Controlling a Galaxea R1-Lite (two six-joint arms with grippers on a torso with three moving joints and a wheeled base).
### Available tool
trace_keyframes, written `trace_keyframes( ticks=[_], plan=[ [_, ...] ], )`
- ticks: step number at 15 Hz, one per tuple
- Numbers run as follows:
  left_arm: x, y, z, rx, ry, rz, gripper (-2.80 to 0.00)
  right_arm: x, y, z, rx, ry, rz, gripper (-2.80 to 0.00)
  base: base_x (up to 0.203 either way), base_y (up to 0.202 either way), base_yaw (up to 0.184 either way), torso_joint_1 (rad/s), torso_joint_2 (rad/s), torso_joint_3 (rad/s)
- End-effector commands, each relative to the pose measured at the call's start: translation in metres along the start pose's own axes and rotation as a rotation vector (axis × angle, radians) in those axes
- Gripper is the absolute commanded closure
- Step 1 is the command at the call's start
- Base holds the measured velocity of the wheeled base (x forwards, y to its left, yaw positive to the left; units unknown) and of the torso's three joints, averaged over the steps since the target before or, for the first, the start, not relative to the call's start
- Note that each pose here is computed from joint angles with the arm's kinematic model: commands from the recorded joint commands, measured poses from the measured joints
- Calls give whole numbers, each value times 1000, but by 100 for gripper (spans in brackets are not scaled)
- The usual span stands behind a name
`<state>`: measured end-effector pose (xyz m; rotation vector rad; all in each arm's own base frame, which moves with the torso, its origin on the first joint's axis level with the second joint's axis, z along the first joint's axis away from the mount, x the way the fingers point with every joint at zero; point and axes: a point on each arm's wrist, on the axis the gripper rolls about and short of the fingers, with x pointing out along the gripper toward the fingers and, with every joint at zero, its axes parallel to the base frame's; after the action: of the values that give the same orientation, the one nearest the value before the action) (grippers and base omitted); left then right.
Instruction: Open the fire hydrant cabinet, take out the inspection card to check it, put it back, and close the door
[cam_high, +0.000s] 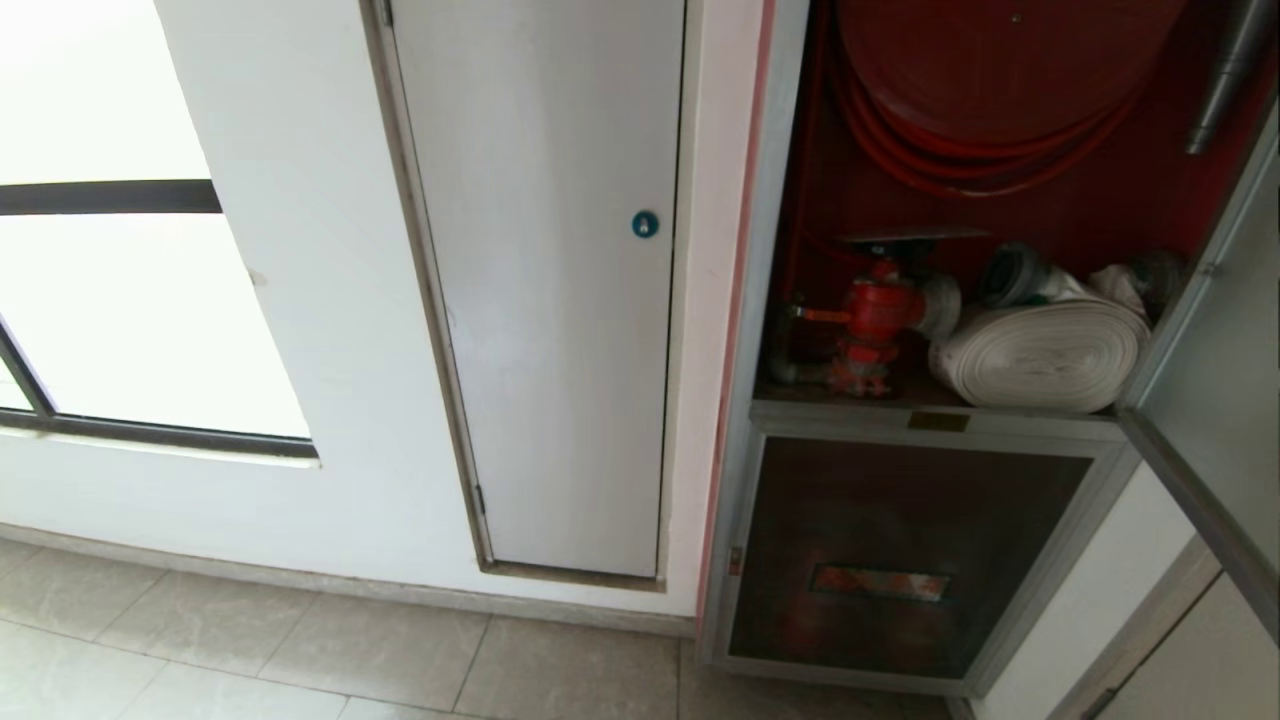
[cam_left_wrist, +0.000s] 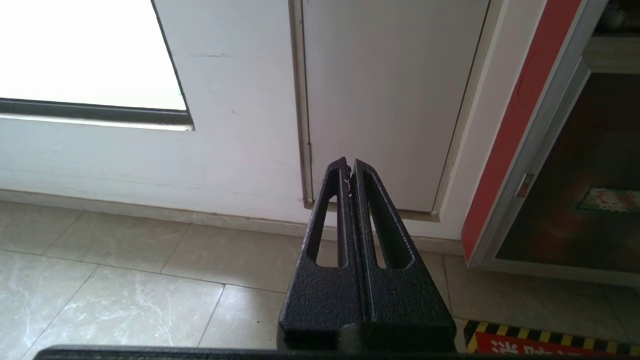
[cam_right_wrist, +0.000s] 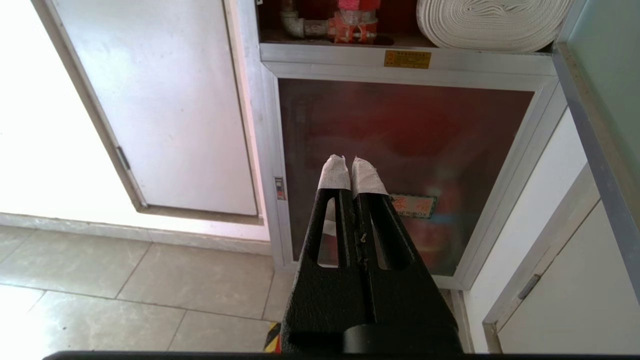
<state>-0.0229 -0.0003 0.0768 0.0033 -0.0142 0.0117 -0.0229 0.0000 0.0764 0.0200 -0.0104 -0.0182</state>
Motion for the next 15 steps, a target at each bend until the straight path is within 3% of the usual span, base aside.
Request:
trace_keyframes(
  ticks=[1, 4, 8, 11, 15],
  plan=[
    [0, 0, -2, 0, 5, 1, 0, 0, 0, 0, 0, 1, -2, 0, 0, 0, 0, 0, 0, 0],
    [0, 0, -2, 0, 5, 1, 0, -4, 0, 14, -19, -41, -7, 0, 0, 0, 0, 0, 0, 0],
    [0, 0, -2, 0, 5, 1, 0, 0, 0, 80, -24, -31, -62, 0, 0, 0, 0, 0, 0, 0],
    [0, 0, -2, 0, 5, 1, 0, 9, -3, 123, -84, -52, -251, 0, 0, 0, 0, 0, 0, 0],
    [0, 0, -2, 0, 6, 1, 0, 17, -8, 161, -129, -118, -536, 0, 0, 0, 0, 0, 0, 0]
  ],
)
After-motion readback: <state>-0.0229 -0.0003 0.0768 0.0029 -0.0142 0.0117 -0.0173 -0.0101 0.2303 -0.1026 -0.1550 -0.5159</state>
